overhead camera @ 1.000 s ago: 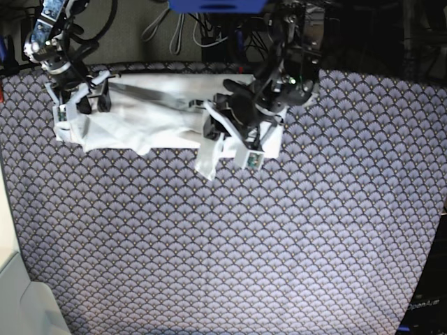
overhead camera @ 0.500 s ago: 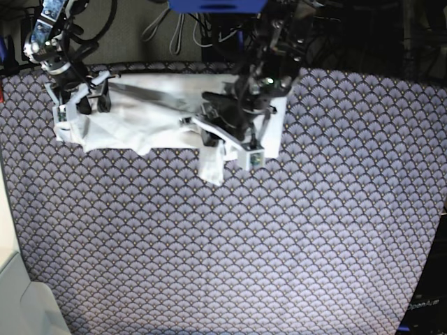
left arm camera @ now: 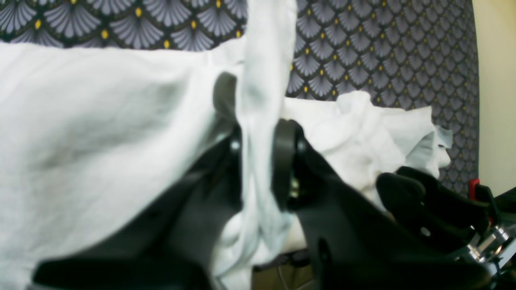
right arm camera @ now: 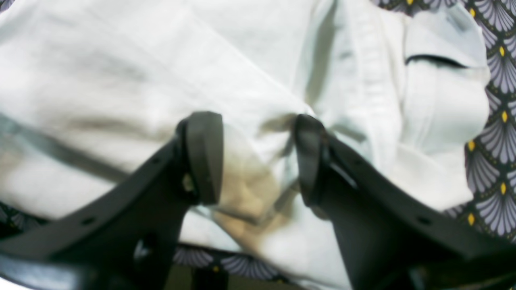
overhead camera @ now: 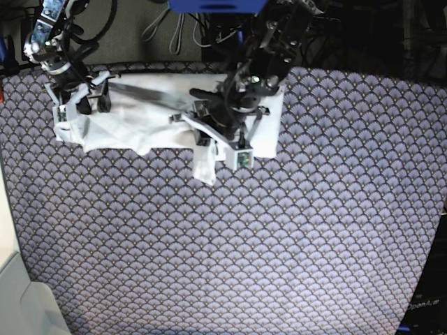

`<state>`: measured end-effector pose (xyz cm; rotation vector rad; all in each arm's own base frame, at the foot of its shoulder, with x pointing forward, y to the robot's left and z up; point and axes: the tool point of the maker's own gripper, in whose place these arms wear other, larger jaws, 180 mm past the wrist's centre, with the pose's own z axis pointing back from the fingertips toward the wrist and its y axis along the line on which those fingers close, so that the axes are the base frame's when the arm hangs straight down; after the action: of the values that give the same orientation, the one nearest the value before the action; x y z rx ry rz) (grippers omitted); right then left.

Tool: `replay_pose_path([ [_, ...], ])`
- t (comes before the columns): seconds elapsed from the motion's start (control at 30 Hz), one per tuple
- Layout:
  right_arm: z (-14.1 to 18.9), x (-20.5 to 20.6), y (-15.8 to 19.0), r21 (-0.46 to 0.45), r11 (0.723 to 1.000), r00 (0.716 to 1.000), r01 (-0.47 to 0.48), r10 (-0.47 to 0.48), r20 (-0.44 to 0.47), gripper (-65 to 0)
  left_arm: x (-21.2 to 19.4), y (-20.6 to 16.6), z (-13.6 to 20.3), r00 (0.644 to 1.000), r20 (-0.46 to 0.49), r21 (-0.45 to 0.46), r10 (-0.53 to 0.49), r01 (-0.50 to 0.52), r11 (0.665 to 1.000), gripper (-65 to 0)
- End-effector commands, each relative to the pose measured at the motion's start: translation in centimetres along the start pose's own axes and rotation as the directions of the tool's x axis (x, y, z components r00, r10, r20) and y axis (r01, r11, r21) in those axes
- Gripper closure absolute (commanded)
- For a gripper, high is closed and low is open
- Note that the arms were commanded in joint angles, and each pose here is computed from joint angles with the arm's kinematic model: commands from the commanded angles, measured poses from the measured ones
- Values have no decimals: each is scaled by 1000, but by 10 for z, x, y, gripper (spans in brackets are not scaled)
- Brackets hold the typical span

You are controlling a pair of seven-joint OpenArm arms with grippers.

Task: Fold the T-shirt properly
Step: 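Grasp the shirt's other end with the left gripper and fold it toward the right gripper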

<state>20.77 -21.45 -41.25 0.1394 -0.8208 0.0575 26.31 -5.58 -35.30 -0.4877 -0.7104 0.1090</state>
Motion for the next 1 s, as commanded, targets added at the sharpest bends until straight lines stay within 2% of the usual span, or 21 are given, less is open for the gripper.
replay_pose_path([
  [0.0,2,9,-3,-4,1000,1000,-12,13,27,-299,11,-12,2,999,32,-35,1,0,999,-5],
  [0.07,2,9,-3,-4,1000,1000,-12,13,27,-299,7,-12,2,1000,15,-35,1,-1,999,-5],
  [0.2,2,9,-3,-4,1000,1000,-12,13,27,-299,-6,-15,2,996,-84,-45,-6,2,999,-22],
  [0.27,1,9,0,4,1000,1000,-16,16,26,-298,-9,-23,2,992,-122,-69,-12,4,998,-82],
  [0.37,-2,8,9,27,999,999,-24,23,22,-298,-11,-32,5,990,-143,-117,-5,-12,993,-213],
  [0.57,-2,8,9,27,999,999,-24,23,22,-298,-10,-30,5,988,-157,-135,-3,-18,991,-391],
  [0.63,-2,8,9,27,999,999,-24,23,22,-298,-9,-30,6,988,-154,-134,-3,-18,991,-430],
  [0.8,-2,9,8,26,999,999,-24,23,23,-298,-2,-33,10,991,-133,-151,5,-25,988,-431],
  [0.97,-1,10,5,18,1000,999,-22,22,27,-302,21,-26,23,1000,-19,-152,-12,9,988,-429],
])
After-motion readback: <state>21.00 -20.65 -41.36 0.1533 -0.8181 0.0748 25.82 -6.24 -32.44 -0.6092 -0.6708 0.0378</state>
